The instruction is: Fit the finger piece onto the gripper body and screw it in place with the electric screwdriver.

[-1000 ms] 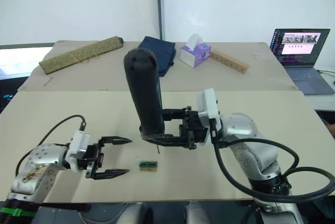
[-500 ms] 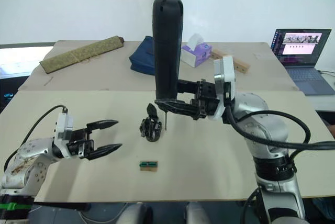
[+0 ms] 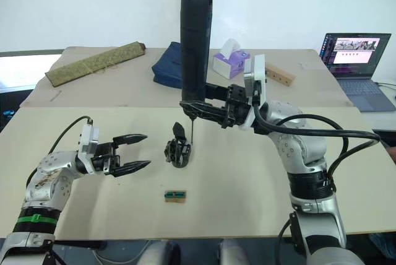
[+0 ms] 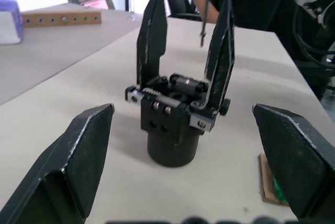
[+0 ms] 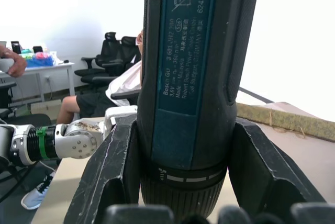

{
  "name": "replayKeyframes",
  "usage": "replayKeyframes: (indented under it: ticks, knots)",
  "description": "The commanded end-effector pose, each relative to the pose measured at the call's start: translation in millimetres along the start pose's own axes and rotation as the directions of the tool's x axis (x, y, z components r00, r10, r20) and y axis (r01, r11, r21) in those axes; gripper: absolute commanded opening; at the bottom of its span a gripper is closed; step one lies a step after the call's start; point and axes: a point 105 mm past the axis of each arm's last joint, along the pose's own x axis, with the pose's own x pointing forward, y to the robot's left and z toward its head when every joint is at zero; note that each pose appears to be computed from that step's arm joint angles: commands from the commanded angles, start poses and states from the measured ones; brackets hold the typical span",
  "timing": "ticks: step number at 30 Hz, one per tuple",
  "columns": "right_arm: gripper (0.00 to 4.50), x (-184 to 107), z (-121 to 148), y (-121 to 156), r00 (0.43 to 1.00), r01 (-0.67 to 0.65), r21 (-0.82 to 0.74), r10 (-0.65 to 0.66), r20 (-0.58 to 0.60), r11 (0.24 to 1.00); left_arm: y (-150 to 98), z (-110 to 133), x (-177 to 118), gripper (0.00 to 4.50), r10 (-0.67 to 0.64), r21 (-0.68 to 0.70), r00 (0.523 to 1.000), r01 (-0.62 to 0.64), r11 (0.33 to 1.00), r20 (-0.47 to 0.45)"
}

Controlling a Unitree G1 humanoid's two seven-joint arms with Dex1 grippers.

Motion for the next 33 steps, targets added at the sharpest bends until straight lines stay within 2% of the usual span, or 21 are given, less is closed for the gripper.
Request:
replayKeyframes:
  ticks: [1, 18, 33]
  knots:
    - [1.93, 7.3, 21.8, 2.9, 0.998, -0.024, -0.097, 0.030, 0.061, 0.995, 2.1, 7.4, 3.6, 4.50, -0.019, 0.033, 1.000, 0.018, 0.999, 0.025]
    - [1.93, 37.3, 21.2, 7.3, 0.991, -0.071, -0.098, 0.081, 0.103, 0.993, 6.6, 0.5, 18.7, 4.50, -0.021, 0.023, 0.999, 0.020, 1.000, 0.032]
    - [1.93, 50.9, 10.8, 10.9, 0.992, -0.101, -0.100, 0.108, 0.070, 0.990, 2.9, -8.4, 24.1, 4.50, -0.017, 0.050, 1.000, 0.017, 0.999, -0.002]
